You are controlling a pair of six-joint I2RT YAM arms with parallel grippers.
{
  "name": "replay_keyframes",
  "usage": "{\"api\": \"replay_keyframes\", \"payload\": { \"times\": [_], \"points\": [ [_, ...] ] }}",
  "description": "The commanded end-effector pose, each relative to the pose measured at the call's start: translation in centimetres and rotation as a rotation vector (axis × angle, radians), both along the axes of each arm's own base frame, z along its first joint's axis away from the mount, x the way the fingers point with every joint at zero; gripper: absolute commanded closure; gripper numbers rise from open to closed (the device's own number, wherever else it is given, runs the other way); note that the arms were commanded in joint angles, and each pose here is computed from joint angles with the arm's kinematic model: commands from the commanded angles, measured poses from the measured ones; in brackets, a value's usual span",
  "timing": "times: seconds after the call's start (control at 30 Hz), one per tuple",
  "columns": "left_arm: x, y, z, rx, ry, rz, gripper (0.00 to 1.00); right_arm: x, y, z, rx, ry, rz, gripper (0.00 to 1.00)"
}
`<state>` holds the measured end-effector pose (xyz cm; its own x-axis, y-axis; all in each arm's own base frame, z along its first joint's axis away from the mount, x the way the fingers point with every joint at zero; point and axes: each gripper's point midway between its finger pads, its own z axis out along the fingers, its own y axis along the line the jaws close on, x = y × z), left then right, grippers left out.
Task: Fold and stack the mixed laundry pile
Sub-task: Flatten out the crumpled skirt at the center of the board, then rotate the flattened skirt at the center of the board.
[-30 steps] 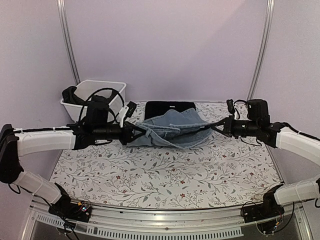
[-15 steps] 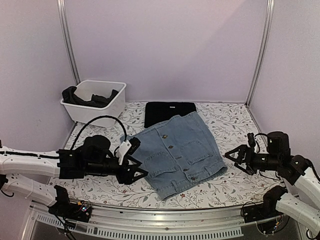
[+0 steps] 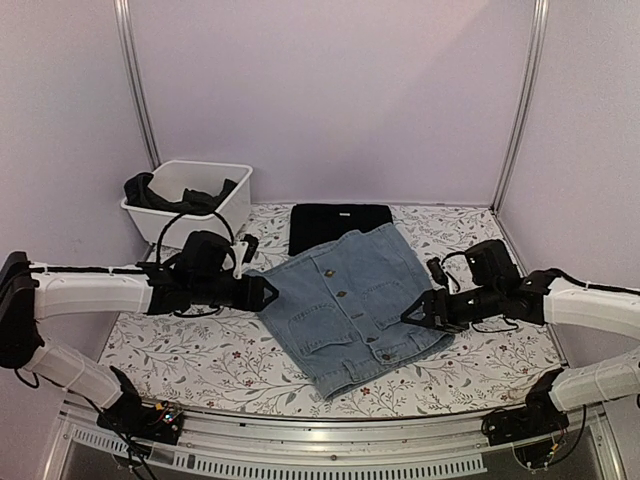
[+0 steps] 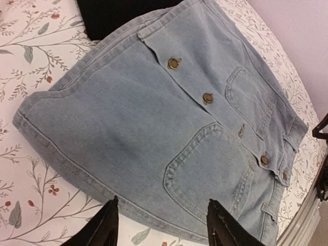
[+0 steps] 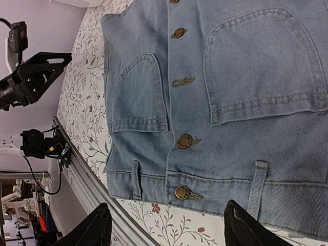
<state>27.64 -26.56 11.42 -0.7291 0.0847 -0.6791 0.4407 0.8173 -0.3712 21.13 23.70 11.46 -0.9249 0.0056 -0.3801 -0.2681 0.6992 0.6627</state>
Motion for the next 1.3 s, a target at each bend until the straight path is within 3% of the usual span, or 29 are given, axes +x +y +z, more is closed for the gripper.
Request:
{"api": "replay_keyframes", "payload": {
  "times": [0.0, 0.13, 0.3, 0.53, 0.67, 0.8, 0.93, 1.0, 1.1, 1.27],
  "points": [
    [2.4, 2.2, -2.0, 0.015, 0.082, 0.105, 0.43, 1.3, 4.4, 0.7, 0.02, -0.121, 0.138, 0.27],
    [4.5, 3.8, -2.6, 0.013, 0.089, 0.159, 0.45, 1.3, 6.8, -2.6, -0.048, -0.07, 0.175, 0.3],
    [6.9, 2.7, -2.5, 0.056, 0.045, 0.112, 0.46, 2.5, 6.3, -5.8, -0.128, -0.028, 0.11, 0.3],
    [6.8, 3.3, -9.2, 0.199, 0.207, 0.124, 0.58, 1.0, 2.0, -10.7, -0.212, 0.149, 0.045, 0.31],
    [2.8, 4.3, -11.6, 0.249, 0.289, 0.131, 0.62, -1.3, 0.2, -12.8, -0.237, 0.246, 0.039, 0.32],
    [-3.8, 4.8, -13.0, 0.288, 0.385, 0.111, 0.63, -2.6, -1.0, -12.9, -0.234, 0.296, 0.018, 0.32],
    [-10.8, 3.1, -13.1, 0.295, 0.471, 0.005, 0.65, -1.3, -2.7, -10.9, -0.197, 0.284, -0.044, 0.32],
    [-12.0, 1.7, -11.1, 0.264, 0.436, -0.049, 0.65, 0.3, -4.0, -9.4, -0.184, 0.246, -0.097, 0.31],
    [-9.8, 0.3, -5.9, 0.157, 0.326, -0.064, 0.61, 3.0, -5.9, -6.5, -0.177, 0.161, -0.175, 0.31],
    [0.2, 3.8, 0.0, 0.091, 0.152, 0.111, 0.45, 4.5, -6.7, -3.9, -0.178, 0.081, -0.227, 0.3]
  ]
}}
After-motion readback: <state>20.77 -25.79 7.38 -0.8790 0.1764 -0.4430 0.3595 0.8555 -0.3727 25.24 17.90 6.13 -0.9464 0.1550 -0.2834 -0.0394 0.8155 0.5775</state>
